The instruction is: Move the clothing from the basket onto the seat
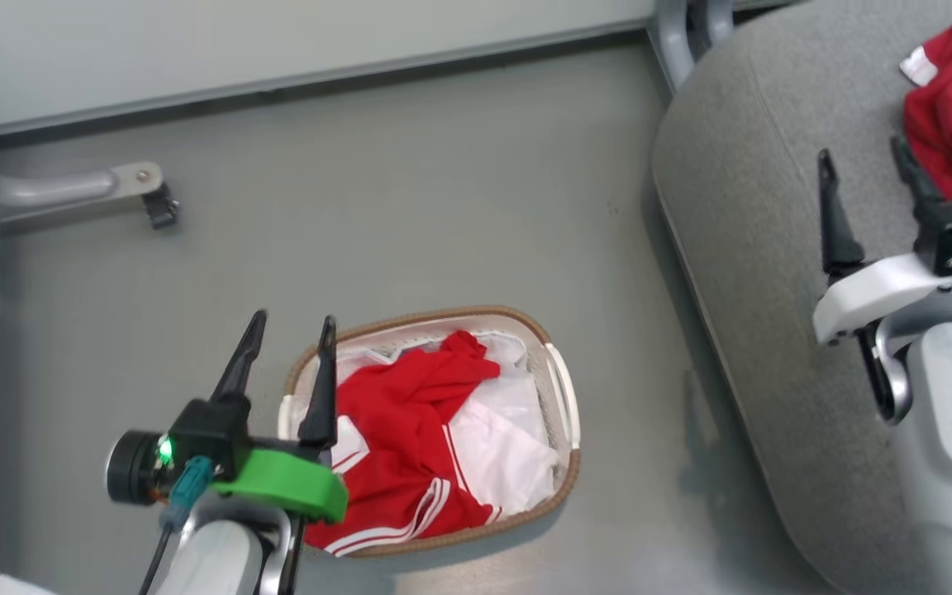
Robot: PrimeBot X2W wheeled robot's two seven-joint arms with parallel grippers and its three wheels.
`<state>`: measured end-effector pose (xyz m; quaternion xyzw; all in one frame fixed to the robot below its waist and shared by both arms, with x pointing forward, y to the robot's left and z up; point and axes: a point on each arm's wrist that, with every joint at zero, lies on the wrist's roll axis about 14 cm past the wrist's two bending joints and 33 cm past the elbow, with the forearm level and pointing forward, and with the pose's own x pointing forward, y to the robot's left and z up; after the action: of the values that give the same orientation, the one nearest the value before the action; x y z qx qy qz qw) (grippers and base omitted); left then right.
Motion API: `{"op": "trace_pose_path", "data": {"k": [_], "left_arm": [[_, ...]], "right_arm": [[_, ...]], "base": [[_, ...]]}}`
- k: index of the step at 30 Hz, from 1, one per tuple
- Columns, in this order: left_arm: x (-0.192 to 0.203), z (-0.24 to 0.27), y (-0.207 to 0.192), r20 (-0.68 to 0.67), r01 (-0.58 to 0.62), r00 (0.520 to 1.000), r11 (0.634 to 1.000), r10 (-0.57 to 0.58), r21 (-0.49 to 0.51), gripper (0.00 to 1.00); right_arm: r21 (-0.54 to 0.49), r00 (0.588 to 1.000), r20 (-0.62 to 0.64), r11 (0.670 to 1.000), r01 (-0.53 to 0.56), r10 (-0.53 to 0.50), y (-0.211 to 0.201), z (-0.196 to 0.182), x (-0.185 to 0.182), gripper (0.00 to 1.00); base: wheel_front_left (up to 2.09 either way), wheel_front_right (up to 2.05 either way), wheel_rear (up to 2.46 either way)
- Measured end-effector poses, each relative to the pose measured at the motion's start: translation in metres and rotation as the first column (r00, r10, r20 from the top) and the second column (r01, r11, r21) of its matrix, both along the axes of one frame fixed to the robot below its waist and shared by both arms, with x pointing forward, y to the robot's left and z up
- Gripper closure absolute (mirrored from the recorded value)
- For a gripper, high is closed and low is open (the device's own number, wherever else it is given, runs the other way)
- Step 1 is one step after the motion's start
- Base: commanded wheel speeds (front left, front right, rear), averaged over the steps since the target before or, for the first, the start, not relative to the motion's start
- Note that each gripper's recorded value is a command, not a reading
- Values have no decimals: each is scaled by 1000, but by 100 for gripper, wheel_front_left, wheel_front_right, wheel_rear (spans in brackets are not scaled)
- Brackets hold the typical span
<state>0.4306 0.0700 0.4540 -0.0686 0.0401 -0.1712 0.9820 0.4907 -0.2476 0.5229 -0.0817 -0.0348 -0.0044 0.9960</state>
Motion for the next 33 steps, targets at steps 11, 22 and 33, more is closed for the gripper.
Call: {"op": "trace_pose_path", "data": {"k": [11, 22, 33], "left_arm": [[-60, -3, 81, -57, -293, 955, 956, 291, -31, 0], [-93, 9, 113, -13, -375, 927, 927, 375, -29, 0], [-97, 13, 110, 4, -358, 934, 933, 358, -34, 0]], "right_arm": [[187, 990, 4, 972, -142, 144, 86, -15, -45, 0], [276, 973, -33, 938, -209, 227, 120, -32, -94, 0], [284, 969, -6, 930, -235, 247, 127, -23, -104, 0]], "base": [[0, 0, 0], [0, 0, 0], [0, 0, 0]]}}
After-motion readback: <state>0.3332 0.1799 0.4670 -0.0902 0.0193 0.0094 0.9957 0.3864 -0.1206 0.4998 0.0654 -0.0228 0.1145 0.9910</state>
